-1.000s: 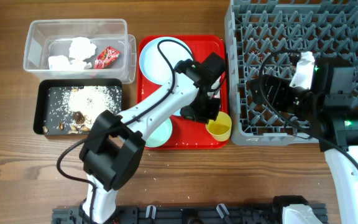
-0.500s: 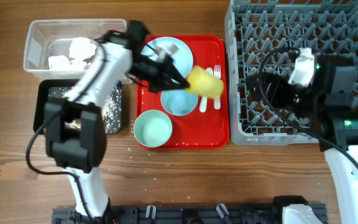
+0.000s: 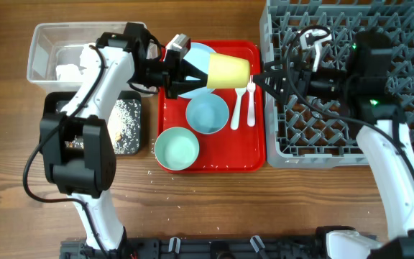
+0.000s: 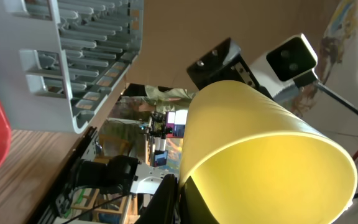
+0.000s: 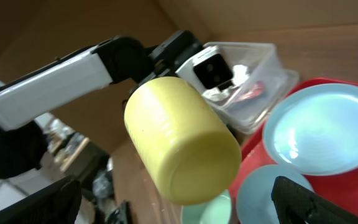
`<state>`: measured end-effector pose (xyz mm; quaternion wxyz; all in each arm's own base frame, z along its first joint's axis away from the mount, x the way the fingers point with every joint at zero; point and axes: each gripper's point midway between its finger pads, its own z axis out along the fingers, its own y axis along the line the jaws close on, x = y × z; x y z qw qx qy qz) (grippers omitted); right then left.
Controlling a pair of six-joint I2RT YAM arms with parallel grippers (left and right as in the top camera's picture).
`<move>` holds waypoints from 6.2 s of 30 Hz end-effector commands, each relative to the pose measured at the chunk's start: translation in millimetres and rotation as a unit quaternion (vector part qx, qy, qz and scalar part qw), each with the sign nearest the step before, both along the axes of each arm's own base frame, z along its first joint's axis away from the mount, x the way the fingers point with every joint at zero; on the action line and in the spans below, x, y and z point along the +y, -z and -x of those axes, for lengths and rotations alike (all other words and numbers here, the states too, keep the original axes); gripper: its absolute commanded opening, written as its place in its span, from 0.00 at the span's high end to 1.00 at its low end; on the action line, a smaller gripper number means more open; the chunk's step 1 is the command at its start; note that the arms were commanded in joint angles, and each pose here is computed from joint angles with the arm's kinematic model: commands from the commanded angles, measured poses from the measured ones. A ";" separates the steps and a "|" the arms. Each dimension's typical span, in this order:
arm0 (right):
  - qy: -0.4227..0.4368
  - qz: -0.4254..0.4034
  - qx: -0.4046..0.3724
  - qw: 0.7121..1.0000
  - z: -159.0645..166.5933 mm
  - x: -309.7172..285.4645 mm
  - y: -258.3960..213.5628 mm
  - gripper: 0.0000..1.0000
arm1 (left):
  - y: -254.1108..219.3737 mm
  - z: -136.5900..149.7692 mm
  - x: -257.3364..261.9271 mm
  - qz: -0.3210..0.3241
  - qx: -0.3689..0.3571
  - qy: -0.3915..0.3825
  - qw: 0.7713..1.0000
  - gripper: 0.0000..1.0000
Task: Sort waste into correct bins and load items into the dishwasher rack
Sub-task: 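Hand the yellow cup from the left gripper to the right gripper, then carry the yellow cup into the dish rack and release it with the right gripper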
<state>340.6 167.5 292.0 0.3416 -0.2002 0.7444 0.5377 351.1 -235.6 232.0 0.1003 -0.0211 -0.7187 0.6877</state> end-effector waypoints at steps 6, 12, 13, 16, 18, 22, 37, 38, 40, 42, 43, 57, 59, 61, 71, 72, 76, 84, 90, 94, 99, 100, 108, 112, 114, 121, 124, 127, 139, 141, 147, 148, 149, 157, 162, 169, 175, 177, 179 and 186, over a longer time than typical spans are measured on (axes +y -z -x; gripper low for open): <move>-0.074 -0.025 0.007 0.997 5.5 23.9 16.5 0.00 | -14.3 8.7 -7.0 0.024 -0.018 0.010 1.000 0.96; -0.090 -0.026 -0.023 0.995 5.4 35.1 12.2 0.09 | -14.2 8.6 -7.0 0.024 -0.018 0.010 1.000 0.96; -0.092 -0.025 -0.023 0.995 6.0 36.1 12.3 0.12 | -14.2 8.6 -7.0 0.024 -0.018 0.010 1.000 0.96; -0.094 -0.026 -0.023 0.995 7.2 37.9 12.3 0.25 | -14.2 8.6 -7.0 0.024 -0.018 0.010 1.000 0.96; -0.094 -0.026 -0.023 0.995 7.2 37.9 12.3 0.30 | -14.3 8.7 -7.0 0.024 -0.018 0.010 1.000 0.96; -0.095 -0.026 -0.022 0.995 7.3 37.9 12.4 0.36 | -14.2 8.6 -7.0 0.024 -0.018 0.010 1.000 0.96; -0.116 -0.022 -0.034 0.992 16.0 52.0 13.2 0.38 | -14.4 8.7 -7.0 0.024 -0.018 0.010 0.999 0.96; -0.116 -0.022 -0.033 0.992 16.0 52.0 13.2 0.41 | -14.3 8.7 -7.0 0.024 -0.018 0.010 1.000 0.96; -0.116 -0.022 -0.034 0.992 16.0 52.0 13.2 0.44 | -14.3 8.7 -7.0 0.024 -0.018 0.010 0.999 0.96; -0.116 -0.022 -0.034 0.992 16.0 52.0 13.2 0.46 | -14.2 8.6 -7.0 0.024 -0.018 0.010 0.999 0.96; -0.116 -0.022 -0.033 0.992 15.9 51.8 13.2 0.48 | -14.2 8.6 -7.0 0.024 -0.018 0.010 0.999 0.96; -0.046 -0.034 -0.004 0.998 -8.4 1.3 9.9 0.55 | -14.2 8.6 -7.0 0.024 -0.018 0.010 0.999 0.77; -0.009 -0.030 0.020 0.999 -17.1 -14.9 14.7 0.58 | -14.1 8.6 -7.0 0.024 -0.019 0.010 0.999 0.76; 0.034 -0.016 0.046 0.998 -23.1 -31.0 22.9 0.59 | -12.5 7.7 -7.2 0.020 -0.026 0.011 0.999 0.74; 0.284 0.239 0.173 0.912 26.9 -118.3 56.5 0.57 | 91.6 -12.6 24.7 -0.290 -0.121 0.010 0.949 0.73; 0.302 0.267 0.187 0.896 37.1 -128.2 60.1 0.58 | 101.6 -14.7 32.3 -0.325 -0.127 0.011 0.937 0.71; 0.332 0.351 0.251 0.839 74.1 -152.7 81.9 0.57 | 133.5 -23.4 66.4 -0.457 -0.147 0.011 0.877 0.66; 0.308 0.410 0.314 0.799 76.6 -157.3 119.5 0.55 | 145.0 -37.5 88.2 -0.525 -0.154 -0.013 0.837 0.65; 0.251 0.438 0.357 0.786 68.6 -142.0 156.9 0.55 | 145.3 -38.0 89.0 -0.528 -0.155 -0.013 0.835 0.65; 0.226 0.450 0.369 0.781 66.9 -130.1 171.5 0.46 | 145.3 -38.0 89.0 -0.528 -0.155 -0.013 0.835 0.65; 0.236 0.444 0.366 0.783 56.2 -126.4 176.7 0.41 | 145.3 -38.5 88.9 -0.528 -0.156 -0.014 0.835 0.65; 0.238 0.443 0.363 0.785 54.4 -126.4 176.4 0.41 | 145.2 -38.5 88.9 -0.528 -0.154 -0.015 0.835 0.65; 0.245 0.438 0.344 0.793 44.0 -125.8 174.7 0.47 | 145.2 -38.4 88.9 -0.528 -0.153 -0.016 0.835 0.65; 0.251 0.434 0.332 0.799 36.7 -125.4 166.0 0.48 | 145.2 -38.4 88.9 -0.528 -0.151 -0.017 0.835 0.65; 0.254 0.431 0.317 0.806 29.3 -124.9 154.3 0.49 | 145.2 -38.6 88.9 -0.529 -0.146 -0.021 0.836 0.65; 0.270 0.415 0.275 0.824 7.0 -122.5 117.3 0.53 | 145.2 -38.6 88.9 -0.529 -0.146 -0.021 0.836 0.66; 0.267 0.409 0.275 0.828 5.8 -119.9 116.9 0.53 | 145.2 -38.7 88.8 -0.529 -0.146 -0.021 0.836 0.66; 0.262 0.406 0.279 0.830 5.6 -117.6 119.0 0.53 | 145.1 -39.5 88.7 -0.529 -0.147 -0.022 0.836 0.65; 0.220 0.418 0.347 0.810 11.8 -112.5 157.4 0.53 | 145.1 -39.5 88.7 -0.529 -0.147 -0.022 0.836 0.65; 0.218 0.419 0.352 0.808 10.0 -112.4 162.7 0.52 | 145.1 -39.5 88.7 -0.528 -0.147 -0.022 0.836 0.65; 0.220 0.411 0.342 0.816 2.8 -110.0 161.6 0.04 | 145.1 -39.4 88.7 -0.529 -0.147 -0.022 0.836 0.65; 0.216 0.406 0.341 0.820 2.6 -107.5 159.1 0.01 | 145.1 -39.4 88.7 -0.529 -0.147 -0.022 0.836 0.65; 0.216 0.404 0.340 0.821 2.5 -107.0 158.0 0.00 | 145.1 -39.4 88.7 -0.529 -0.147 -0.022 0.836 0.65; 0.208 0.410 0.361 0.811 15.5 -107.8 164.0 0.00 | 145.1 -39.4 88.7 -0.529 -0.147 -0.022 0.836 0.64; 0.197 0.416 0.382 0.801 28.8 -108.2 179.0 0.00 | 145.1 -39.5 88.7 -0.528 -0.147 -0.022 0.836 0.64; 0.188 0.398 0.334 0.833 9.2 -92.5 182.2 0.00 | 144.8 -42.0 88.1 -0.527 -0.152 -0.025 0.836 0.62; 0.186 0.403 0.315 0.839 2.0 -84.1 183.2 0.00 | 144.8 -42.0 88.1 -0.527 -0.152 -0.025 0.836 0.62; 0.189 0.412 0.320 0.832 3.1 -87.7 187.6 0.00 | 144.8 -42.0 88.1 -0.527 -0.152 -0.025 0.836 0.62; 0.196 0.427 0.325 0.821 4.5 -94.1 192.1 0.00 | 144.8 -42.0 88.1 -0.527 -0.152 -0.025 0.836 0.61; 0.202 0.447 0.337 0.804 12.3 -102.3 196.9 0.00 | 144.8 -42.0 88.1 -0.527 -0.152 -0.025 0.836 0.61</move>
